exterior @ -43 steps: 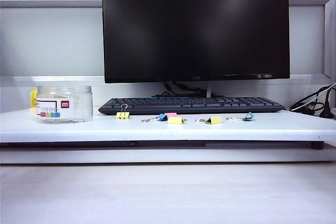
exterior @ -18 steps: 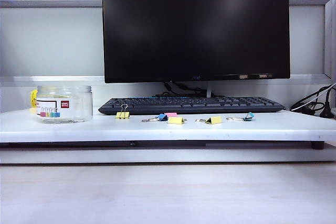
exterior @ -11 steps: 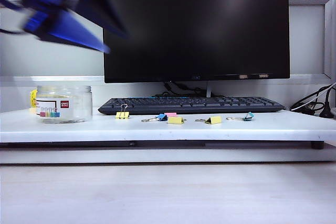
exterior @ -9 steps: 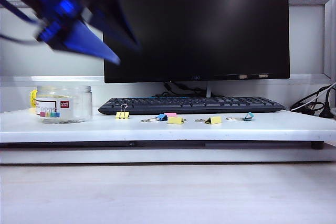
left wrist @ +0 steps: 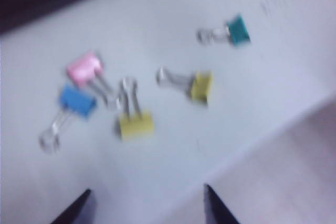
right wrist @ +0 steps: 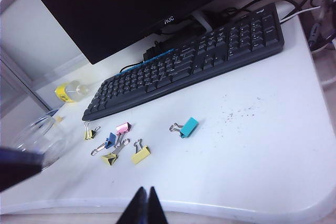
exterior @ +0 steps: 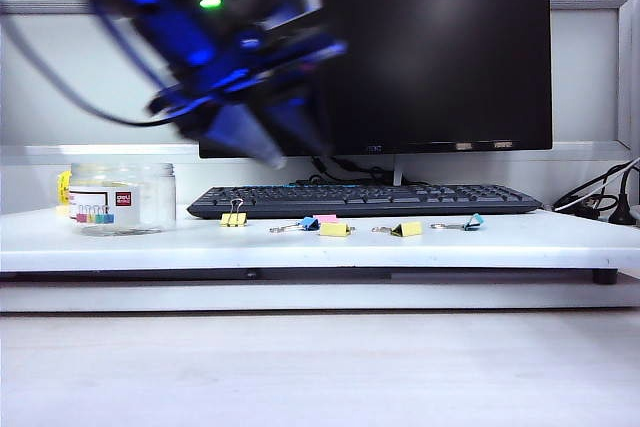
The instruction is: Pick up the clips with the largest number of clips of the same color on the table and place them in a round transparent plastic box.
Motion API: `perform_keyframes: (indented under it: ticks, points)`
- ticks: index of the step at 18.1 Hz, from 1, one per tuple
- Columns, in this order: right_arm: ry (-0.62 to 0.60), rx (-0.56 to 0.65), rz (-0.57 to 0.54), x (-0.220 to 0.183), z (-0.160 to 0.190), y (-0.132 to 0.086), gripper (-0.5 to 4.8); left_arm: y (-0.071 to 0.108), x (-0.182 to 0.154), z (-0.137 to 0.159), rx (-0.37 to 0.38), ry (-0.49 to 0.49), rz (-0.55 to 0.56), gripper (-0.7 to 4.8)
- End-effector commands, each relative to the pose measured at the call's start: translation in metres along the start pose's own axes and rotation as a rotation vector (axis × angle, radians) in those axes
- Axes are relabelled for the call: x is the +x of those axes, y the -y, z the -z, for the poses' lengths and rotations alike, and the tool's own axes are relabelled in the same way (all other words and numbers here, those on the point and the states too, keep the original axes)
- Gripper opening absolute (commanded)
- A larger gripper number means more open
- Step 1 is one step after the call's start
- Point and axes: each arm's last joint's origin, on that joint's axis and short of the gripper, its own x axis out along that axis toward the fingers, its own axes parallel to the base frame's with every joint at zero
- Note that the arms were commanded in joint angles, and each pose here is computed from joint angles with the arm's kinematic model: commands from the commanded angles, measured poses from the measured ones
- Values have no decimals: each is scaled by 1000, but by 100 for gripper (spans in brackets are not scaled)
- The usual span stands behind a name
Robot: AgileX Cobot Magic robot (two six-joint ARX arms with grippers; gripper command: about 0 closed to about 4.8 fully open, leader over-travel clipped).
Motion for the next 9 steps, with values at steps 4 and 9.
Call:
perform_keyframes:
  ticks: [4, 9]
  points:
    - [-19, 7, 5, 0, 3, 1, -1, 8, 33, -13, -101, -3, -54, 444]
    - [-22, 9, 10, 0, 3, 2, -1, 9, 52, -9, -155, -28, -49, 435]
